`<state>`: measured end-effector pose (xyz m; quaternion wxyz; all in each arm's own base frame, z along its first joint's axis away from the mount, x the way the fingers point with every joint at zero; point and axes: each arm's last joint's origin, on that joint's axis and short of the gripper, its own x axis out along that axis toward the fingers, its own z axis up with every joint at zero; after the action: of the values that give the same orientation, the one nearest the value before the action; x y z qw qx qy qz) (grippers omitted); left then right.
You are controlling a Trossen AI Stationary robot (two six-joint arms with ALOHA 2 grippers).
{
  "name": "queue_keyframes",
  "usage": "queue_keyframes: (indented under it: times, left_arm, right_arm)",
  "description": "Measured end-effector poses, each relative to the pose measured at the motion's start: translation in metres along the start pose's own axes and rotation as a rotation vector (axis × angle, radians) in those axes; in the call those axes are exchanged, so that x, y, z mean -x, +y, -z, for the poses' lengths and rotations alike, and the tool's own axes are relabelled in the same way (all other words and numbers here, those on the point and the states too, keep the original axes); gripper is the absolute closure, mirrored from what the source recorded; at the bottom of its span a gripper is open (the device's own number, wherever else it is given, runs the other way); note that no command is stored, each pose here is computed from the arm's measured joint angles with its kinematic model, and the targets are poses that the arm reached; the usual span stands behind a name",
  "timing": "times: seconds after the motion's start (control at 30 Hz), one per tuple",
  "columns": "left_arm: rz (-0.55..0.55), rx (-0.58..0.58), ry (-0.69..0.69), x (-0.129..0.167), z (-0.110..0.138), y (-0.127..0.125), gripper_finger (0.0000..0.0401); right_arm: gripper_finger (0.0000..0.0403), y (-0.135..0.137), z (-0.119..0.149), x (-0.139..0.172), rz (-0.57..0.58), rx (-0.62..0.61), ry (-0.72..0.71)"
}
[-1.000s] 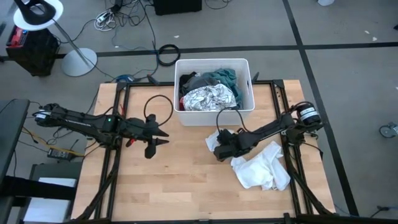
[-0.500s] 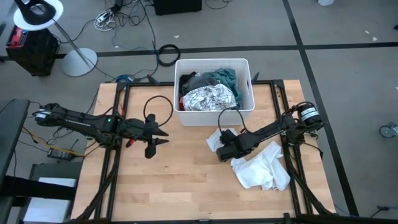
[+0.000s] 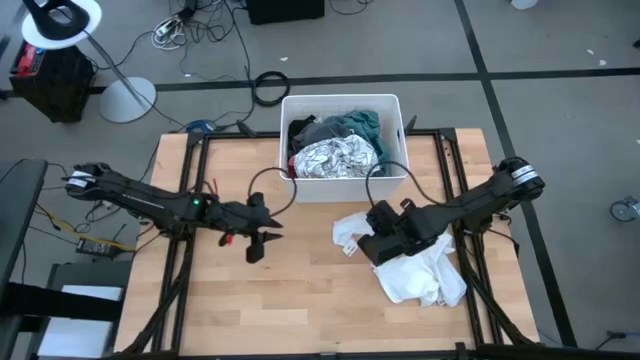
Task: Sort clothes
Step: Put the top white sock into the white laundry bin
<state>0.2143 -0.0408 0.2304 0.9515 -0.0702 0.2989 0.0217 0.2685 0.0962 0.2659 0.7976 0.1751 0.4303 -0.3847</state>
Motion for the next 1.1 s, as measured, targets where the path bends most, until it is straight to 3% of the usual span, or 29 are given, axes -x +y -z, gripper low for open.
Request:
queue_keyframes:
  times: [0.3, 0.53, 1.1]
  left_arm:
    - [0.016, -0.021, -0.062, -0.039, -0.002, -0.008, 0.0264]
    - [0.01, -0.025, -0.041, -0.049, 0.002, -0.008, 0.0264]
    - [0.017, -0.042, -0.073, -0.049, -0.001, -0.009, 0.0264]
  right_arm:
    - [0.0402, -0.007, -0.061, 0.085, -0.037, 0.074, -0.231]
    - [0.0403, -0.019, -0.103, 0.131, -0.084, 0.103, -0.423]
    - [0.0403, -0.068, -0.189, 0.183, 0.079, 0.049, -0.778]
